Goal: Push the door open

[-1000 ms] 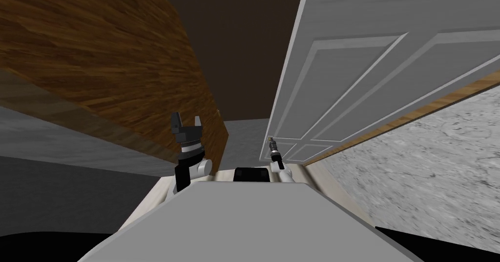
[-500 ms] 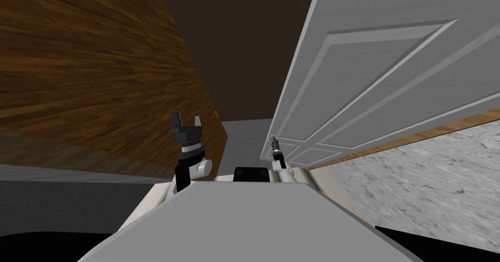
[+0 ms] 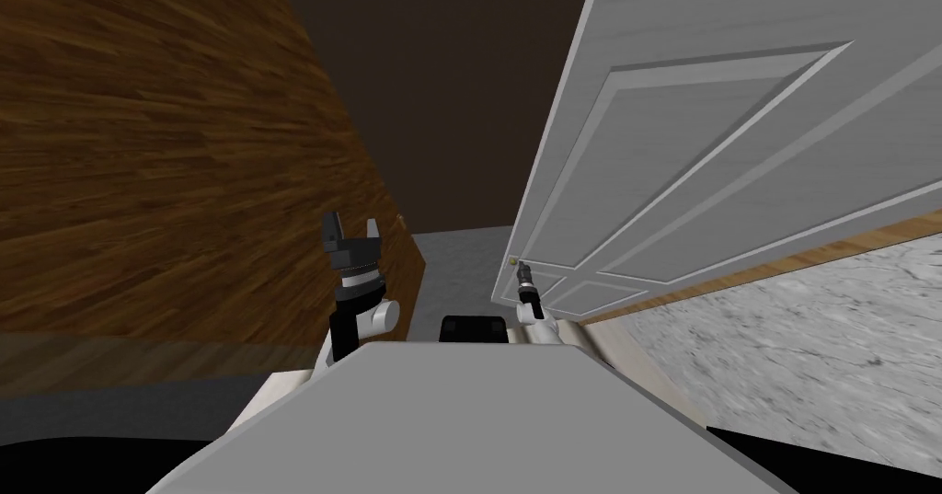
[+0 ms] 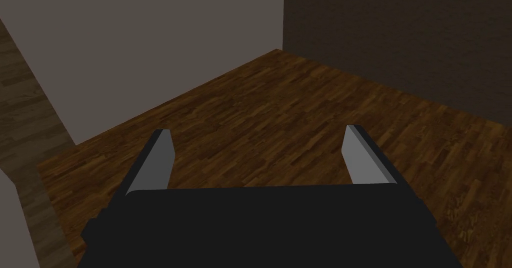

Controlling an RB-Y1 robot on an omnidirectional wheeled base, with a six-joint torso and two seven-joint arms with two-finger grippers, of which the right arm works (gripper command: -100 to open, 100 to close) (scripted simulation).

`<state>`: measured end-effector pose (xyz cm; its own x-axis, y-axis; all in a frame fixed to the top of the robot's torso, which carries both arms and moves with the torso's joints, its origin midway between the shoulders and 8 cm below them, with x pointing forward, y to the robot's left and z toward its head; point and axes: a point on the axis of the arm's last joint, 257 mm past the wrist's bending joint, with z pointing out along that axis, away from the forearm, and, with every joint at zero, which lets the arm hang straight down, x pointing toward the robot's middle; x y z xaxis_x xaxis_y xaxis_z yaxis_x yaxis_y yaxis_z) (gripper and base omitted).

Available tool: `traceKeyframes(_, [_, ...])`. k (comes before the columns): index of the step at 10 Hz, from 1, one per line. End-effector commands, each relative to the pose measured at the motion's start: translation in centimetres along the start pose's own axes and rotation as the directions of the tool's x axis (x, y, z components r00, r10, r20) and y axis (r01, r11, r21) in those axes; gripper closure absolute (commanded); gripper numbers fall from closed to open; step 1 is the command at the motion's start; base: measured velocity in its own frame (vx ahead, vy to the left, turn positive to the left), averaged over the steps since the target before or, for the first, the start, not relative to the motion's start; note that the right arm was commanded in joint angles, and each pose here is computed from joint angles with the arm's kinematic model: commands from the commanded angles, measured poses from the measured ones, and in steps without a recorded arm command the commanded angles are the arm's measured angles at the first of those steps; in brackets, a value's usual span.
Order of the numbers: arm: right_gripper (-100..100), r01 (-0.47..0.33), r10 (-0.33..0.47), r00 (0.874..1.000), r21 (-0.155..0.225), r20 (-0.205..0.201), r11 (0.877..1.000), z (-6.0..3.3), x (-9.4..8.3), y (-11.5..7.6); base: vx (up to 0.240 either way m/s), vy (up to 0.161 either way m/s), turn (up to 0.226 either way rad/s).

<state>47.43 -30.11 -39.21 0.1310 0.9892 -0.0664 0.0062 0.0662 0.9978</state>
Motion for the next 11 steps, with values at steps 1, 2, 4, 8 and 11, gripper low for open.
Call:
traceKeyframes(1, [-100,-0.009,0.009,1.000,-0.001,0.006,1.000,0.09,-0.1,0.1,-0.044,0.114,-0.076])
traceKeyframes(2, [-100,-0.009,0.009,1.000,-0.001,0.006,1.000,0.09,-0.1,0.1,-0.164,0.082,-0.032])
traceKeyframes(4, [-100,-0.024,0.024,1.000,0.000,0.011,1.000,0.13,0.2,0.1,-0.200,0.088,-0.038])
traceKeyframes(8, [-100,-0.053,0.053,0.998,0.001,0.017,0.999,0.15,1.0,0.1,-0.203,0.112,-0.050])
traceKeyframes(11, [-100,-0.038,0.038,0.999,-0.004,0.028,0.999,0.09,-0.2,0.2,0.161,-0.021,0.028])
